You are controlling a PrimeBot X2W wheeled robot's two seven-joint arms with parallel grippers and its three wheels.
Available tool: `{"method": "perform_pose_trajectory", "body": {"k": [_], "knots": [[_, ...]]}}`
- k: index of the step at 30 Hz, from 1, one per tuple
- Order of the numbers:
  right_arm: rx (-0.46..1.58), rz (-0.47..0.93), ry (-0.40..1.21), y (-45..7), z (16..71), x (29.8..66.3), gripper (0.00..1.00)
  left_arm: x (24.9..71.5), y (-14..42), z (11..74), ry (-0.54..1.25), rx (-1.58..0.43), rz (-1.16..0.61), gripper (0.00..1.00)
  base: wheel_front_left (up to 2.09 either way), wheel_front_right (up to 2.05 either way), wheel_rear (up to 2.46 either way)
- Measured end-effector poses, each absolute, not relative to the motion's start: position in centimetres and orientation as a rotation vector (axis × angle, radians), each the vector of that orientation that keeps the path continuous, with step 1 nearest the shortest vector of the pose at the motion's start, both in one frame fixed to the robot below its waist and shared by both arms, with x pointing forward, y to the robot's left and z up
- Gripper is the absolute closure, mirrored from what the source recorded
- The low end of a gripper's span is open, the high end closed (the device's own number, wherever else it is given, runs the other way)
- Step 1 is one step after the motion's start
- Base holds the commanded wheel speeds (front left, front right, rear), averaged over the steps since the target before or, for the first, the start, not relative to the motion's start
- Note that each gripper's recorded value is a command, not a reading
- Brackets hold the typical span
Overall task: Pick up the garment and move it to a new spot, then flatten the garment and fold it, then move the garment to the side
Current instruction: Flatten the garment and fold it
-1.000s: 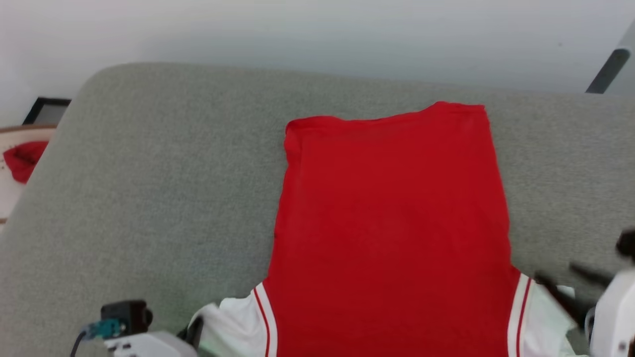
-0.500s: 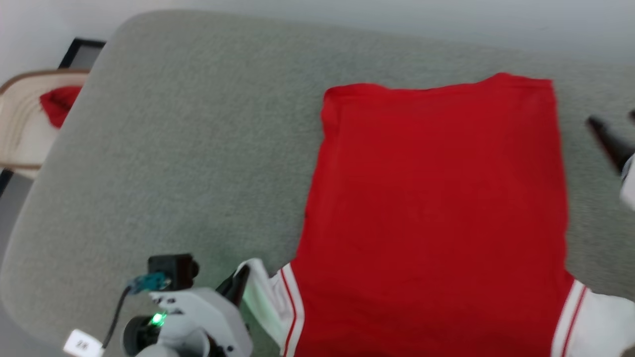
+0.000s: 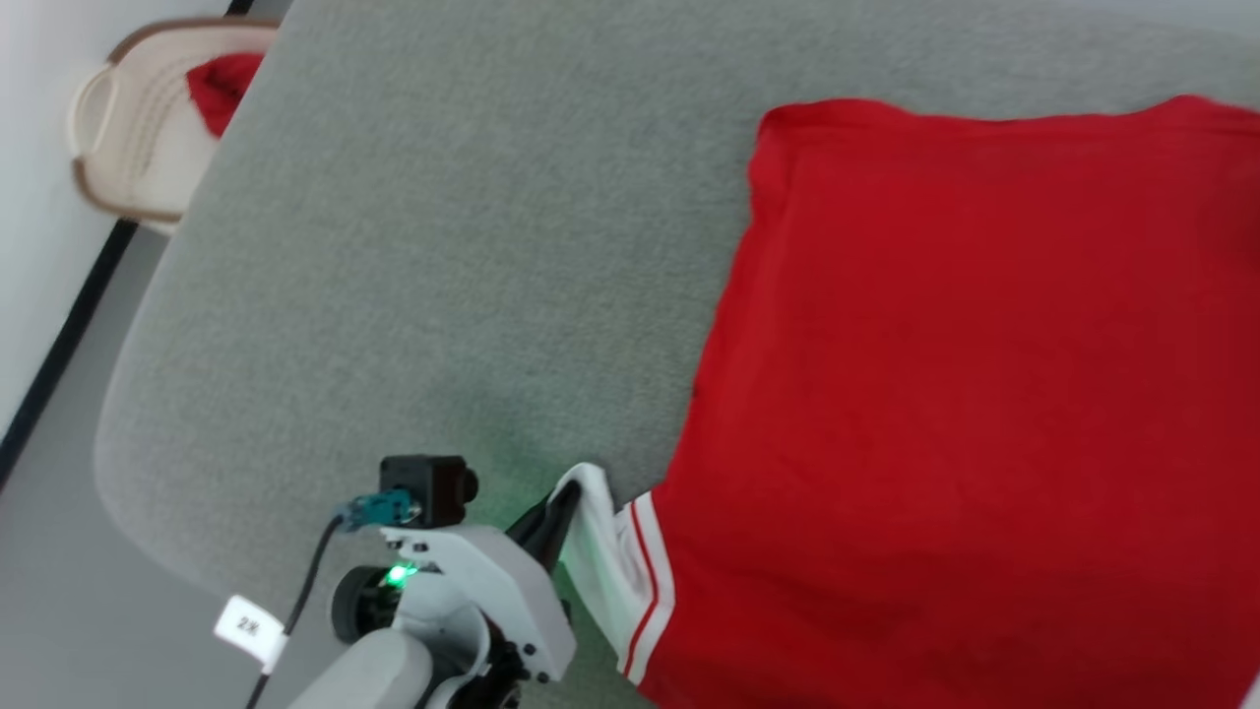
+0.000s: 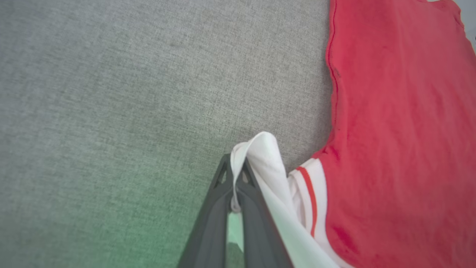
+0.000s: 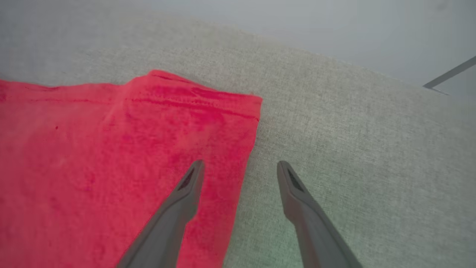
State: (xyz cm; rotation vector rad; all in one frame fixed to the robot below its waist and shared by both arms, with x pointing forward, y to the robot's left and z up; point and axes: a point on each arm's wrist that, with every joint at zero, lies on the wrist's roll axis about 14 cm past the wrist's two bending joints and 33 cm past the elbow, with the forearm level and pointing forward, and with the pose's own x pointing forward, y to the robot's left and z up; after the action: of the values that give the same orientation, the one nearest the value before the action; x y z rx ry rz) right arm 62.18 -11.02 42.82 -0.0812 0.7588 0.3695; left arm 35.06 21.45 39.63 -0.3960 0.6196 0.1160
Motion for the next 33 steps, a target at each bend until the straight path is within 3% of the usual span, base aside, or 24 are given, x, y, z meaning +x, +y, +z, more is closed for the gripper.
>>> {"method": "perform_pose_trajectory", "body": {"k": [12,13,23,33], "knots": [[-0.064,0.336,0.978,-9.4,37.2,64.1,0.00,34.8,22.6,38.1,0.646,-0.410,0.158,1.00,0.00,0.00,0.00],[-0.067,0.339,1.001,-9.2,37.0,64.1,1.00,34.7,22.7,37.9,0.649,-0.412,0.164,1.00,0.00,0.00,0.00],[-0.083,0.327,1.024,-9.2,37.7,63.4,1.00,34.7,23.4,37.9,0.631,-0.415,0.175,1.00,0.00,0.00,0.00],[-0.137,0.361,1.004,-11.3,39.3,58.7,1.00,34.4,24.2,38.8,0.601,-0.395,0.172,1.00,0.00,0.00,0.00]]}}
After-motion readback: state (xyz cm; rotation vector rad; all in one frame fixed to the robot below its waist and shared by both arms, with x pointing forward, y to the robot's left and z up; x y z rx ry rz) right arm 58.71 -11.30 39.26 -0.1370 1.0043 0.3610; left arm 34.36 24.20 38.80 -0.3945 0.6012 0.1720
